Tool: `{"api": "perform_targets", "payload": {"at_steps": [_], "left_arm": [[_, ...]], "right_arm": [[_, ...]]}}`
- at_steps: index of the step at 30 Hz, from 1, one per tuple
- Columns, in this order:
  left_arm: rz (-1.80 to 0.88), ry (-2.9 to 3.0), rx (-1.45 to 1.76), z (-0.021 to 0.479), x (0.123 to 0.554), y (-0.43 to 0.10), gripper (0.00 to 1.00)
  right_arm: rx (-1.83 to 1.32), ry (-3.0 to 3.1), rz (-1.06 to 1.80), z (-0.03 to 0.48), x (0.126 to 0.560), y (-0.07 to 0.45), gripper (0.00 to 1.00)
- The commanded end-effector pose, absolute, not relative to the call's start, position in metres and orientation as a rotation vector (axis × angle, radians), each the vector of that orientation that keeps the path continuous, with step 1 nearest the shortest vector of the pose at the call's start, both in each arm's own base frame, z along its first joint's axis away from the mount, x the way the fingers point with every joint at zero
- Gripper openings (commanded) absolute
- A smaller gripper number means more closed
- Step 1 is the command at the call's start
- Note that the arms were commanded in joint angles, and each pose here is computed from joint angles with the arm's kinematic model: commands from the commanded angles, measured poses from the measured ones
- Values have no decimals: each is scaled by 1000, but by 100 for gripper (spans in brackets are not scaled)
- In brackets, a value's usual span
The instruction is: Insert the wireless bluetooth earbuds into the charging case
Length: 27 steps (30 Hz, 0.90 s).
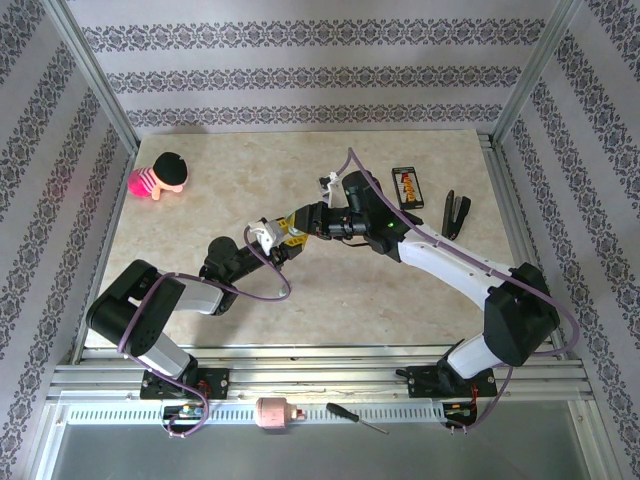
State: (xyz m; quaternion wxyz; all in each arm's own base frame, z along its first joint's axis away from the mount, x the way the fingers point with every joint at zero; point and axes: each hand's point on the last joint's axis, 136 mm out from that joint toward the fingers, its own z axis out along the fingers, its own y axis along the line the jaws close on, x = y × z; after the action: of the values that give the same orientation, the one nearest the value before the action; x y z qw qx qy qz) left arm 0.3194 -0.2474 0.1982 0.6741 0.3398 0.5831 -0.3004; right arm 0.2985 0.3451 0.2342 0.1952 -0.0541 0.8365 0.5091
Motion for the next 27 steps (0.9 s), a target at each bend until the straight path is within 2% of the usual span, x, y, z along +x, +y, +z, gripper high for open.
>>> {"api": "perform_targets", "payload": {"at_steps": [1,19,24,27], "left_arm": [[-673,1190,777,232,313,-255,25],[-674,1186,768,232,313,-255,25],[-668,1189,768,229,315,-255,25],[-656,1191,770,228,315,-254,25]], "right_arm": [[-149,2364,1362,228,303,343,28],[-215,2286,1331,247,300,333,40],[-283,2240,1325,259,293,330,48],[-365,2180,1313,270,286,326,57]]}}
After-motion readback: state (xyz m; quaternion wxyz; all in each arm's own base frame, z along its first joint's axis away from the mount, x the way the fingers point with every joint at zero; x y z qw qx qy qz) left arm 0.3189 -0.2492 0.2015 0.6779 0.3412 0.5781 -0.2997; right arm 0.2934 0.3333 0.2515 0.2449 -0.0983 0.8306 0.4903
